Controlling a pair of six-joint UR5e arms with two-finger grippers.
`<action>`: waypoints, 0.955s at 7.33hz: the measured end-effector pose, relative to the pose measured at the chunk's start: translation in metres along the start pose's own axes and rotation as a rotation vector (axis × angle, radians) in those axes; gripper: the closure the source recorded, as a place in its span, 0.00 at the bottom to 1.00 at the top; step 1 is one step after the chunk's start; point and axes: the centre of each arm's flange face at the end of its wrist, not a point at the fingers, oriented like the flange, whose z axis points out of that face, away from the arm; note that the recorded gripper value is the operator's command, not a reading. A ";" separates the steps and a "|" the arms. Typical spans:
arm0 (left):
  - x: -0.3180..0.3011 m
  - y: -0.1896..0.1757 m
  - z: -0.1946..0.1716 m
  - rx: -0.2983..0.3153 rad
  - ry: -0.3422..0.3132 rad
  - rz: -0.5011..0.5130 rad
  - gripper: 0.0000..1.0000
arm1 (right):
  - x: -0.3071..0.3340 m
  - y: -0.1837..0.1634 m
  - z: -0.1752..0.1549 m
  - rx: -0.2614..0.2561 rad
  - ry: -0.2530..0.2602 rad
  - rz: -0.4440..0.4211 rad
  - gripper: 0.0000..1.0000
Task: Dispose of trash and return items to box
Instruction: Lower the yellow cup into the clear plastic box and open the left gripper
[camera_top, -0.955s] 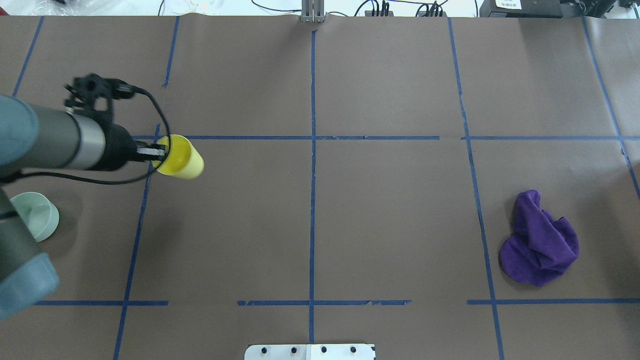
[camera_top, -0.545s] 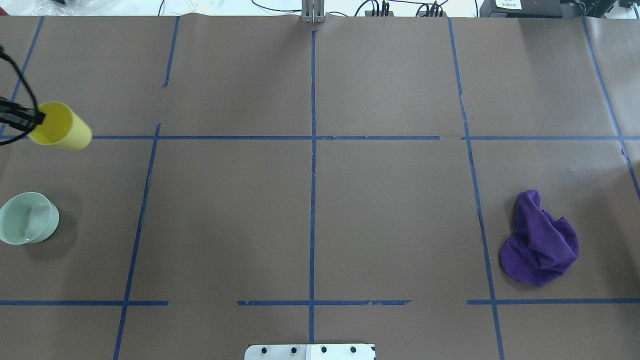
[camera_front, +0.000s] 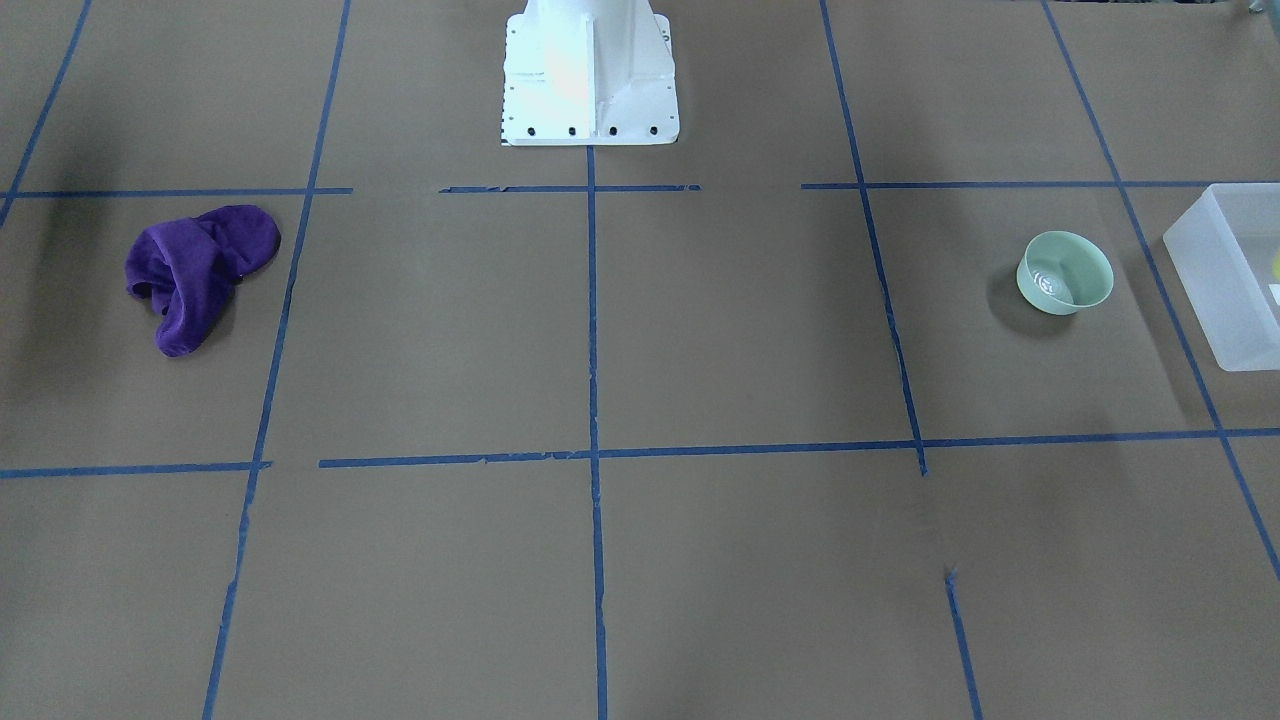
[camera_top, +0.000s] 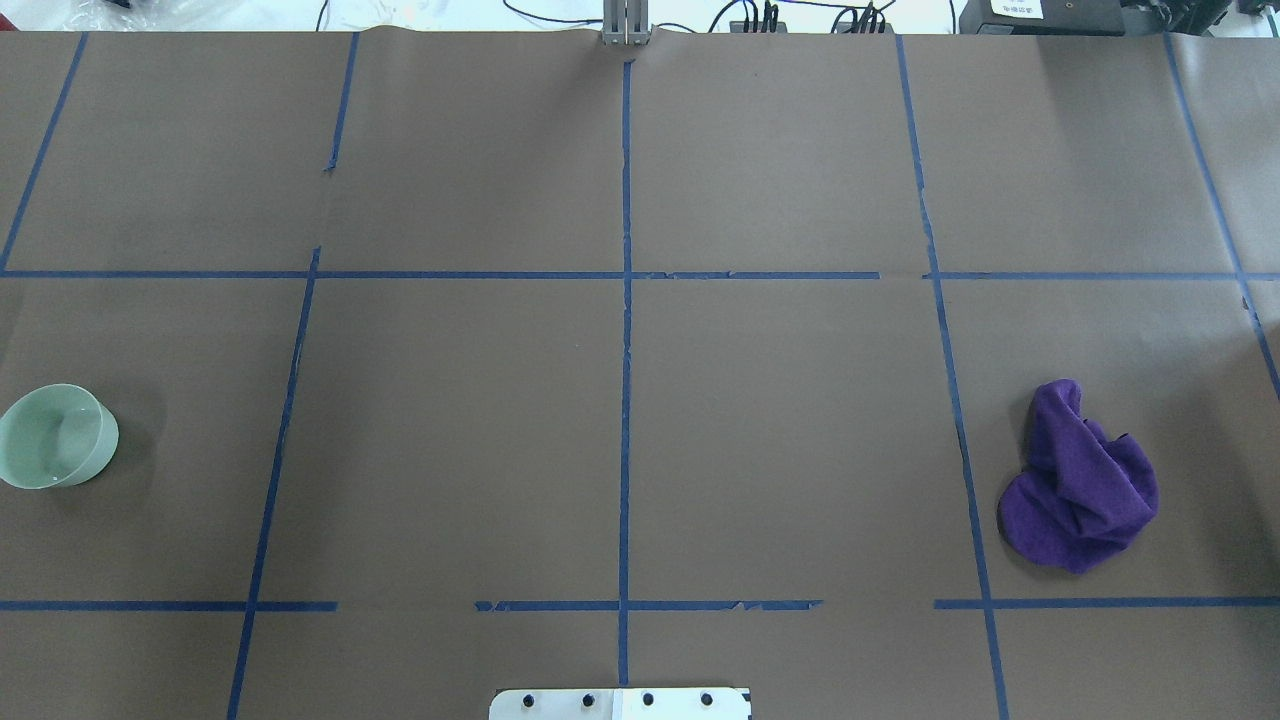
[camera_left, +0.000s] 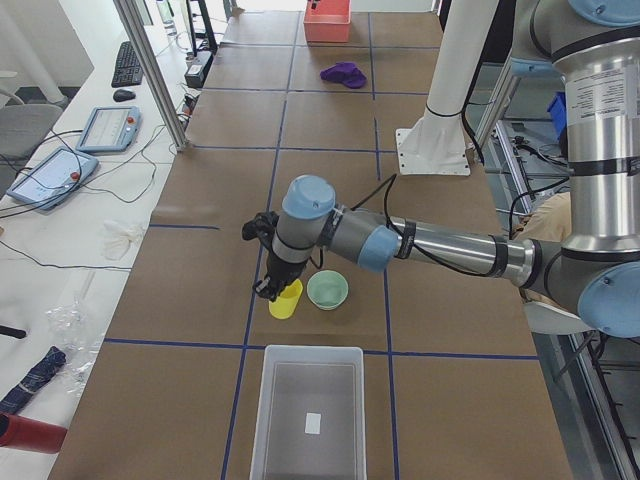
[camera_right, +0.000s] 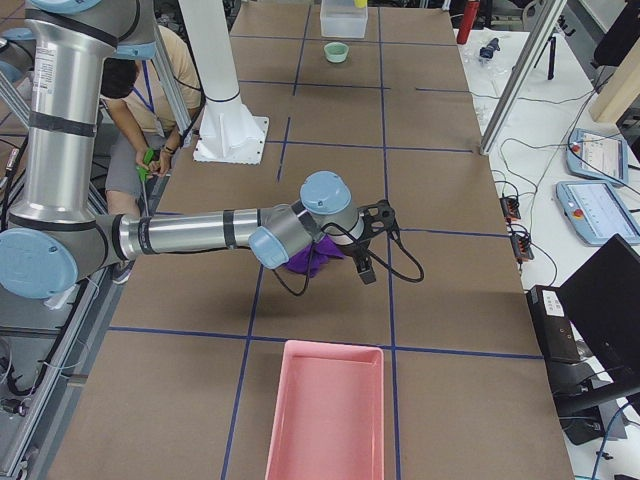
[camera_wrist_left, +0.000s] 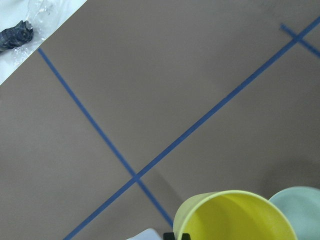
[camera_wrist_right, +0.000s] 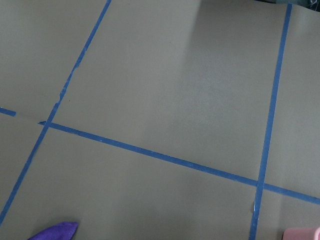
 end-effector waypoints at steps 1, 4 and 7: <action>-0.016 0.032 0.015 -0.010 0.003 0.023 1.00 | 0.000 0.000 0.000 0.001 0.000 -0.001 0.00; -0.029 0.106 0.076 0.033 0.022 -0.002 1.00 | -0.001 -0.001 0.001 0.000 -0.002 -0.002 0.00; -0.003 0.138 0.107 0.063 0.133 -0.034 0.90 | 0.001 0.002 0.001 -0.003 0.000 0.001 0.00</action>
